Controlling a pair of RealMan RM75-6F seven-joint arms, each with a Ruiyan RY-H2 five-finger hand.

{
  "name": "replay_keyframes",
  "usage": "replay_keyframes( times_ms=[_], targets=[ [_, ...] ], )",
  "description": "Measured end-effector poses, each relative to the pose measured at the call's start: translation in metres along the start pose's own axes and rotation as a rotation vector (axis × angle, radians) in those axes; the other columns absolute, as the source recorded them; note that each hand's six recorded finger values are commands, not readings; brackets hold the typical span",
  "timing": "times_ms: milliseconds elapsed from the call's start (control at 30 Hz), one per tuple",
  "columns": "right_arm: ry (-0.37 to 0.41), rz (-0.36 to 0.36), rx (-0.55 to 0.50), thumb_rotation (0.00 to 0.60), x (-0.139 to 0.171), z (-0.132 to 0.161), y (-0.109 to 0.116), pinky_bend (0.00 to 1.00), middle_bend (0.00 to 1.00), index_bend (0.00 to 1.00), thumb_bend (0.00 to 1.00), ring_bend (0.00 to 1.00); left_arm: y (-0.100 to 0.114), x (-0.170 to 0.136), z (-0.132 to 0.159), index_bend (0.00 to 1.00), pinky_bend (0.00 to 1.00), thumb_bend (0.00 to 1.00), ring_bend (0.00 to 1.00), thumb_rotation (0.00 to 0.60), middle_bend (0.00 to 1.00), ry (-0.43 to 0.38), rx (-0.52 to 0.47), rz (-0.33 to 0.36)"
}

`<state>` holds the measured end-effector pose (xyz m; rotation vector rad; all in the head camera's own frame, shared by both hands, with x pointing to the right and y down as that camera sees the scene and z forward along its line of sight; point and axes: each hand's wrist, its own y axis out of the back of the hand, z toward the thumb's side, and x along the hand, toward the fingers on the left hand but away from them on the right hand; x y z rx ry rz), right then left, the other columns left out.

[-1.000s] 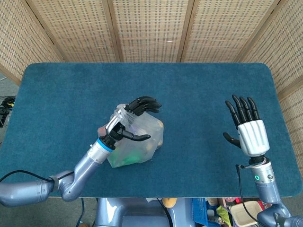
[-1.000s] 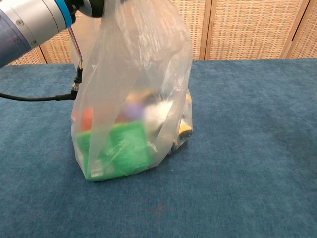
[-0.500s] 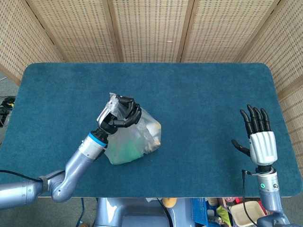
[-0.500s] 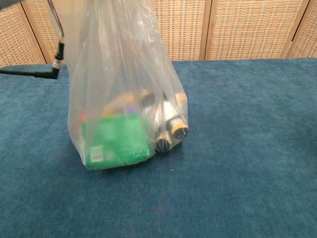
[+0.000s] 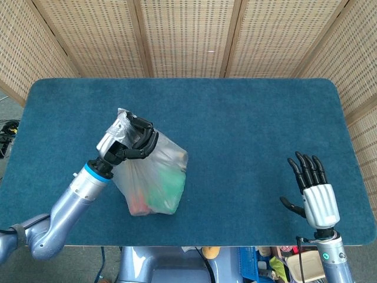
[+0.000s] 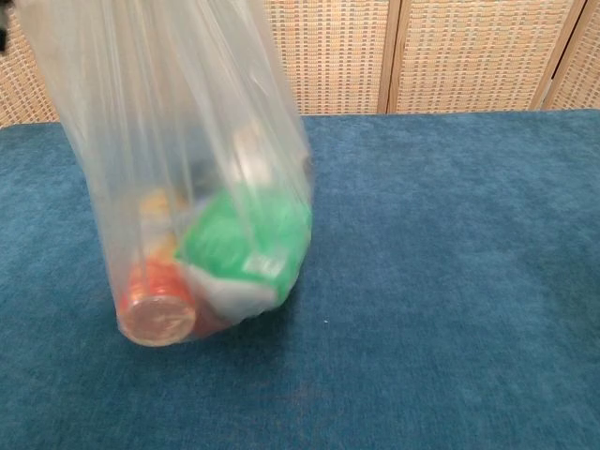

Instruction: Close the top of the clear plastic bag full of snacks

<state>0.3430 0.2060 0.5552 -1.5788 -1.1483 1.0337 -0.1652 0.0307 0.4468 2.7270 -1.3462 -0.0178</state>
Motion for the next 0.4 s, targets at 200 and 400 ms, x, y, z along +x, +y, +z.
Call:
replay_keyframes(
  times_ms=[200, 400],
  targets=[
    [0.002, -0.002, -0.003, 0.600, 0.008, 0.006, 0.007, 0.00, 0.00, 0.00, 0.00, 0.00, 0.009, -0.002, 0.057, 1.00, 1.00, 0.90, 0.98, 0.600, 1.00, -0.066, 0.127, 0.004],
    [-0.007, -0.009, -0.002, 0.600, 0.010, 0.004, 0.011, 0.00, 0.00, 0.00, 0.00, 0.00, 0.013, -0.004, 0.091, 1.00, 1.00, 0.89, 0.98, 0.600, 1.00, -0.094, 0.209, 0.027]
  ],
)
